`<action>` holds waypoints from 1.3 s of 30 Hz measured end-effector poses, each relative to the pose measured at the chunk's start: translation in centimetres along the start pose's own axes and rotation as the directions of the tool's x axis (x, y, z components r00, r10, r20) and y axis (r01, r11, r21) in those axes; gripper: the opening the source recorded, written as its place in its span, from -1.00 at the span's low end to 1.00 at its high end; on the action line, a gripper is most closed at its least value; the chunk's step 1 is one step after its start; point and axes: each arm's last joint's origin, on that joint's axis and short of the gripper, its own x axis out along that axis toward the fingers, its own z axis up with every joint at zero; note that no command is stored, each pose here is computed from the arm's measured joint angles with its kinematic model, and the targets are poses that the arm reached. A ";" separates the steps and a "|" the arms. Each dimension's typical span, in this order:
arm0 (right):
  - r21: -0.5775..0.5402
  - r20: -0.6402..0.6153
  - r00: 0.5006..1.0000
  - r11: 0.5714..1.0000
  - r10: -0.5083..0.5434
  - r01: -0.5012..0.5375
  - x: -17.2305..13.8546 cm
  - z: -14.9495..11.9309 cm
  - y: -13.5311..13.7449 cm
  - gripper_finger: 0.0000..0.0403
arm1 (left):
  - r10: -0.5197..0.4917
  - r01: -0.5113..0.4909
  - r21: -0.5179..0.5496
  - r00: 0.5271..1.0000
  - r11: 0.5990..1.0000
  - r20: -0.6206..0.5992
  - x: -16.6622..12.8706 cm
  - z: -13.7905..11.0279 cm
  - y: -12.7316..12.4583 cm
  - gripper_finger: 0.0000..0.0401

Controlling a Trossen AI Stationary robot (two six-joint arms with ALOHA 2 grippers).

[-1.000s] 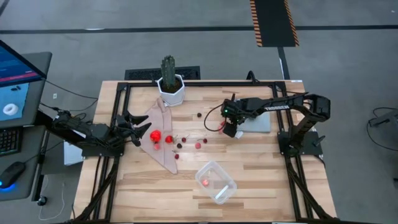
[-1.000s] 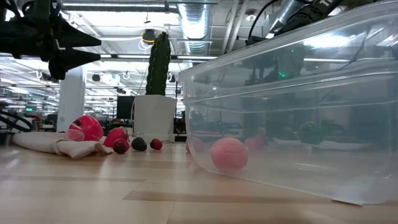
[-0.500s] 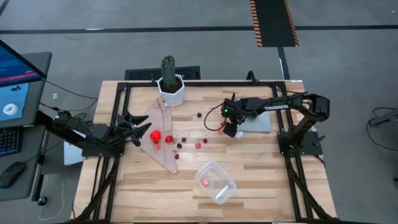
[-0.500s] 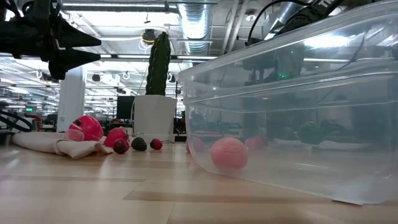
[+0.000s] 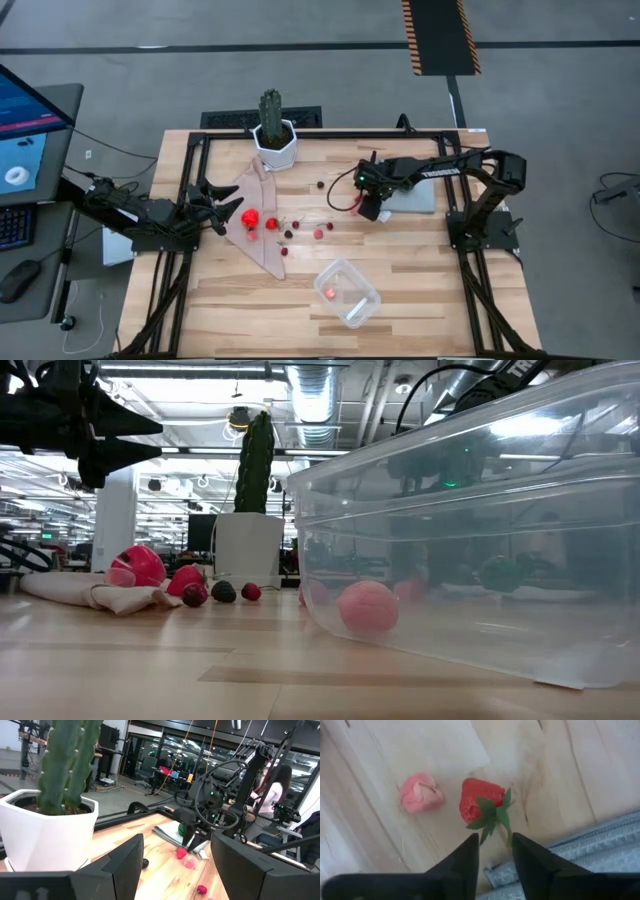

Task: Pick and placing Produce into tupperware
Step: Put the right strawberry into the transparent bin

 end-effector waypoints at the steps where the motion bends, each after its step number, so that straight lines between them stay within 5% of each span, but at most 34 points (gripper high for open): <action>1: -0.001 0.004 1.000 1.000 0.001 -0.001 0.0 0.0 0.0 -0.44 | 0.000 0.000 0.002 1.000 1.000 -0.002 0.0 0.0 0.0 0.11; 8: -0.026 0.005 1.000 1.000 0.001 -0.001 0.0 0.0 0.2 -0.93 | 0.001 -0.001 0.004 1.000 1.000 -0.006 0.0 -0.1 0.0 0.11; 24: -0.063 0.021 0.999 0.998 -0.024 0.025 -1.1 0.6 2.1 -0.95 | 0.002 -0.002 0.003 1.000 1.000 -0.006 0.0 -0.1 0.0 0.11; 39: -0.156 0.037 0.998 0.986 -0.058 0.063 -4.9 1.9 7.5 -0.95 | 0.002 -0.002 0.003 1.000 1.000 -0.006 0.0 -0.1 0.0 0.11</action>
